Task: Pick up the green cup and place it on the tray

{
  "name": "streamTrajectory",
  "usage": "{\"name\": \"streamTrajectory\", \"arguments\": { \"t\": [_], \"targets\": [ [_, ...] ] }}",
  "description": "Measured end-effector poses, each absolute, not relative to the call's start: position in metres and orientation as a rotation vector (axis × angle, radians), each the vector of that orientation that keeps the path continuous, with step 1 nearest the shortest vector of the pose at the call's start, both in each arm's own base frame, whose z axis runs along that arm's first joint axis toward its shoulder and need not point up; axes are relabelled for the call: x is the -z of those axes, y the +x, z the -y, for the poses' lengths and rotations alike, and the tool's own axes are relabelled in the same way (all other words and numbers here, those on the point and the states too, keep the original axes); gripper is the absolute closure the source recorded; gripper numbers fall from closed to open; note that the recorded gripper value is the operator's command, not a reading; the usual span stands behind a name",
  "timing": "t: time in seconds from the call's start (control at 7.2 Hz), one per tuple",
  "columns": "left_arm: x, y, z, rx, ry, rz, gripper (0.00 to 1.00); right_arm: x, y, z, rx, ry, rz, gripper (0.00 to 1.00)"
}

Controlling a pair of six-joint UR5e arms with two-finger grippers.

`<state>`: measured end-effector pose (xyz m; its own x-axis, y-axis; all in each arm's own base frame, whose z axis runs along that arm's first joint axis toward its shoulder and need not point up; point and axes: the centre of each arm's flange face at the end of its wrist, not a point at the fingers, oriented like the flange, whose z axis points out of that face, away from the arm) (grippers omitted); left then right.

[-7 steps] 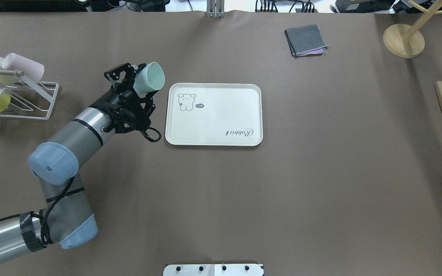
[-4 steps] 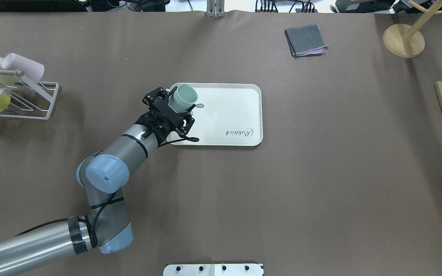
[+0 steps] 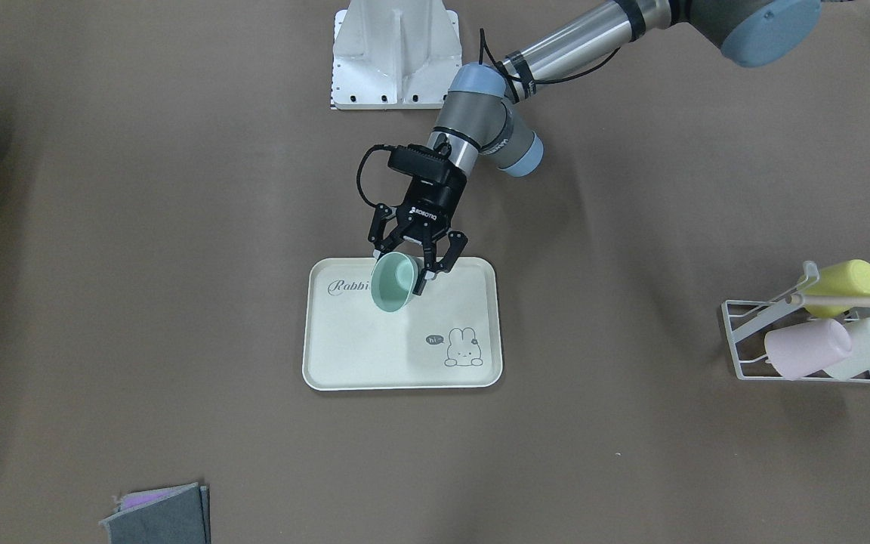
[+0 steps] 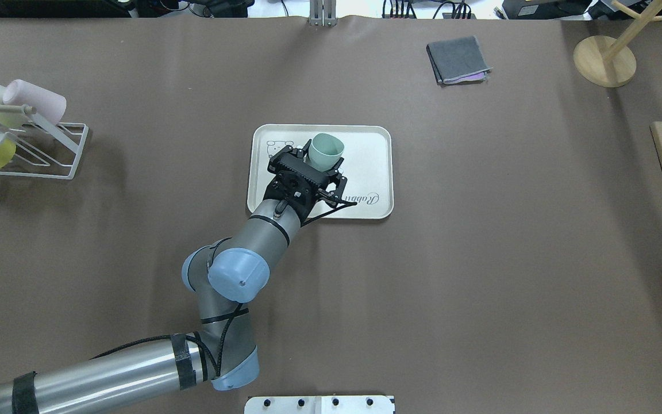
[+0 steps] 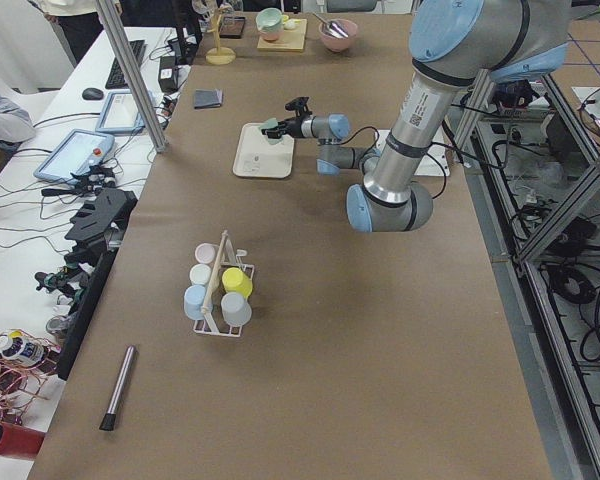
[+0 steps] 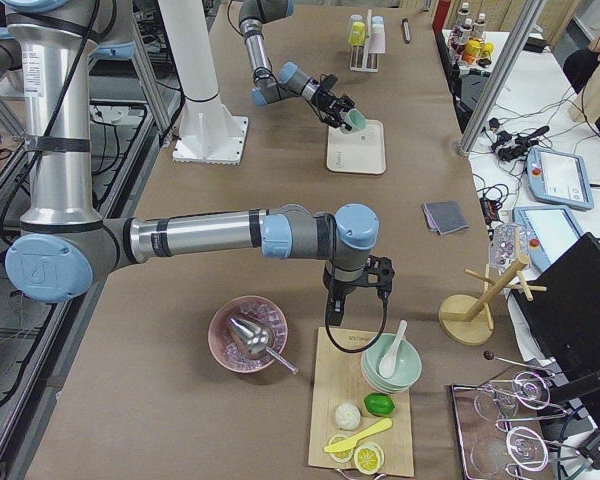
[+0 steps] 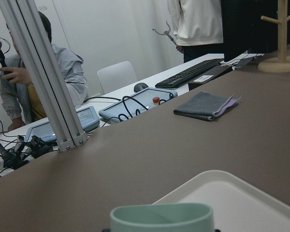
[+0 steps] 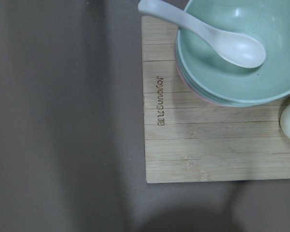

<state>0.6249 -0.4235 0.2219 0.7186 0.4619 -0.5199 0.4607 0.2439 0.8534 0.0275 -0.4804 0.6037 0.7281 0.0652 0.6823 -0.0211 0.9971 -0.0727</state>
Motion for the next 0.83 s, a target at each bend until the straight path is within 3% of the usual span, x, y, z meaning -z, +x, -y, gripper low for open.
{"name": "streamTrajectory", "arguments": {
  "t": [0.83],
  "targets": [
    [-0.240, 0.653, 0.444, 0.046, 1.356, -0.664, 0.34, -0.604, 0.025, 0.480, -0.041, -0.062, 0.753, 0.00]
  ]
}}
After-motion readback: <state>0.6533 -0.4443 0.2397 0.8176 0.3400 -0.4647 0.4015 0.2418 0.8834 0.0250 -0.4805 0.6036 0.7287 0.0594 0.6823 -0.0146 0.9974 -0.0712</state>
